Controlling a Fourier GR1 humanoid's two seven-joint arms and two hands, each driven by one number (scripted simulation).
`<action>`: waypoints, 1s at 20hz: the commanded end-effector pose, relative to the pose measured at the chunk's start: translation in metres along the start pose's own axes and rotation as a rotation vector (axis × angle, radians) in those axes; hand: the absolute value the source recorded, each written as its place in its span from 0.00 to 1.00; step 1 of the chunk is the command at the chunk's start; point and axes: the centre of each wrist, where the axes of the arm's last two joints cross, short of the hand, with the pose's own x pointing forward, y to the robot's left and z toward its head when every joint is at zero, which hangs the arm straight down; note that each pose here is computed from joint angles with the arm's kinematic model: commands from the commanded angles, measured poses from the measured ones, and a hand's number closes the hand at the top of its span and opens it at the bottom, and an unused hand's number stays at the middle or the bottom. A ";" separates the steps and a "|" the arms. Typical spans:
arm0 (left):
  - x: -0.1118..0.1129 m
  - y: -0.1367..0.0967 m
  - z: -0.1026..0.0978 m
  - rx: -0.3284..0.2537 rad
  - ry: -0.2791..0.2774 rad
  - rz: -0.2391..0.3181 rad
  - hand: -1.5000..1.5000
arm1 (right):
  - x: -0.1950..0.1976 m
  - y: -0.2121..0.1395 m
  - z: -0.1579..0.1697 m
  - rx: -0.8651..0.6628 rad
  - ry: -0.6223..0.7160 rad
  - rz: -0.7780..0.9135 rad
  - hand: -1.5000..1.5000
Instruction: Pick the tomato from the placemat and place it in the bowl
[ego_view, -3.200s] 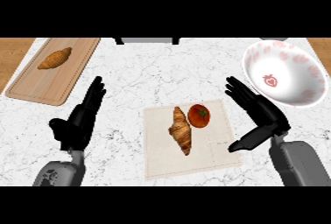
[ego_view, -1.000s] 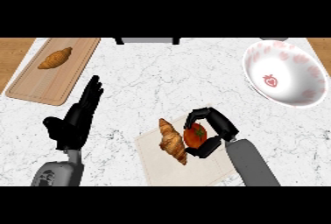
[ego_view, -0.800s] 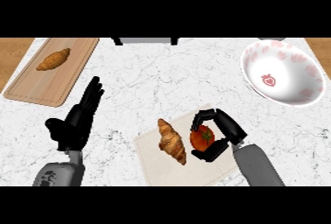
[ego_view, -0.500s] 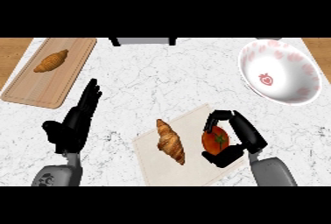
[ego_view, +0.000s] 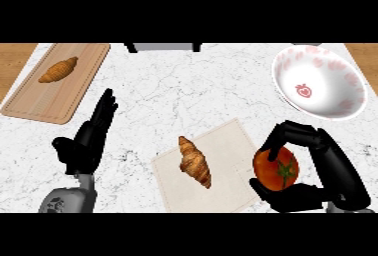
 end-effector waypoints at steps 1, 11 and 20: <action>0.003 -0.007 0.013 -0.008 -0.014 0.009 0.50 | 0.056 -0.022 0.005 -0.111 -0.025 0.101 1.00; -0.002 -0.004 -0.001 -0.033 0.005 0.011 0.50 | 0.115 -0.057 -0.047 -0.203 0.096 0.180 1.00; -0.003 0.003 -0.001 -0.023 -0.007 0.010 0.50 | 0.094 -0.103 -0.100 -0.230 0.210 0.235 1.00</action>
